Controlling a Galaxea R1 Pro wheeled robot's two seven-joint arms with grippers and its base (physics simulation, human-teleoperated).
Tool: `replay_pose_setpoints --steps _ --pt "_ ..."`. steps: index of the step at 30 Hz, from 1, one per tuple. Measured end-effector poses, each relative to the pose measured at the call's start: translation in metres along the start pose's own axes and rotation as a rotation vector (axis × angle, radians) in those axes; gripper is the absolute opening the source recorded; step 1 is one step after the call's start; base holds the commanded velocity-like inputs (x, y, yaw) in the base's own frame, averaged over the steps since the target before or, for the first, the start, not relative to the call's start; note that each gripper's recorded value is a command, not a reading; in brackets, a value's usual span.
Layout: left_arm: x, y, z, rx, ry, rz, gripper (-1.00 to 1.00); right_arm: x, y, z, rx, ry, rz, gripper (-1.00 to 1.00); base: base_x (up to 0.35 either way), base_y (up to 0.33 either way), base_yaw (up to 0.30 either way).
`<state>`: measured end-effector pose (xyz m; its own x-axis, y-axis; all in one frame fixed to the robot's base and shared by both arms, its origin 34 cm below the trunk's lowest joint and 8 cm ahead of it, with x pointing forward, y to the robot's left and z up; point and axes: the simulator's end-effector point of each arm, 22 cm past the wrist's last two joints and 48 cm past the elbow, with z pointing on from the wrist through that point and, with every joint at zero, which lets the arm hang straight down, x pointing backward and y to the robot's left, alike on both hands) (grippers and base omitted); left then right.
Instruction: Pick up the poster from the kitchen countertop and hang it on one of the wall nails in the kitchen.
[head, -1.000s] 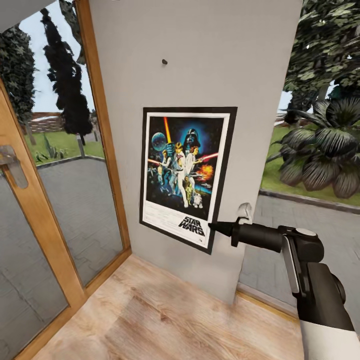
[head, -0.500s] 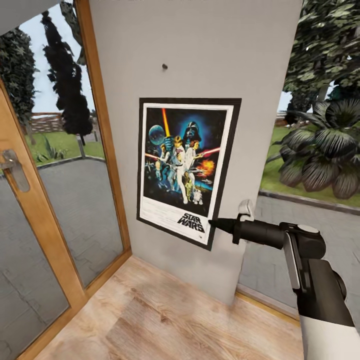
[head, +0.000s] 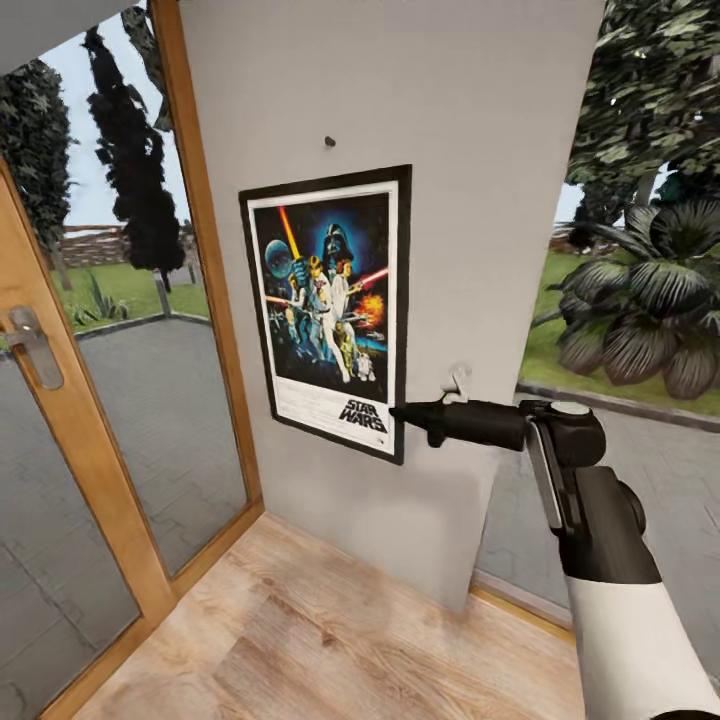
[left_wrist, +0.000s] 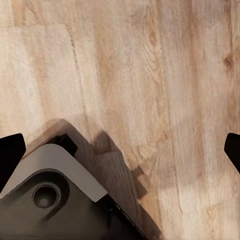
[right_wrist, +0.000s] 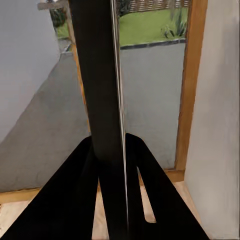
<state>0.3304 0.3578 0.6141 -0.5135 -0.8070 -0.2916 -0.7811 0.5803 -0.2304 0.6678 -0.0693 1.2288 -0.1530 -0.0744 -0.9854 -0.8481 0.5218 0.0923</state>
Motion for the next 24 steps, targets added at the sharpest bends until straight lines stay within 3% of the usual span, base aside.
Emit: replay_pose_setpoints --steps 6,12,15,19,24 --pt "0.000 -0.001 -0.007 0.001 -0.001 0.000 1.00 -0.029 -0.041 0.010 0.056 0.039 0.084 -1.00 0.000 0.000 0.000" --pt "-0.002 -0.001 -0.014 0.002 -0.002 0.000 1.00 -0.058 -0.041 0.006 0.041 -0.034 0.008 -1.00 0.000 0.000 0.000" --pt "-0.002 -0.002 -0.017 0.003 0.001 0.002 1.00 -0.088 -0.030 -0.008 0.003 -0.149 -0.058 -1.00 0.000 0.000 0.000" --pt "-0.002 -0.002 -0.021 0.004 0.003 0.003 1.00 -0.103 -0.023 -0.015 -0.021 -0.232 -0.132 -1.00 0.000 0.000 0.000" --pt "-0.003 -0.003 -0.027 0.005 0.004 0.004 1.00 -0.109 -0.022 -0.018 -0.018 -0.263 -0.157 -1.00 0.000 0.000 0.000"
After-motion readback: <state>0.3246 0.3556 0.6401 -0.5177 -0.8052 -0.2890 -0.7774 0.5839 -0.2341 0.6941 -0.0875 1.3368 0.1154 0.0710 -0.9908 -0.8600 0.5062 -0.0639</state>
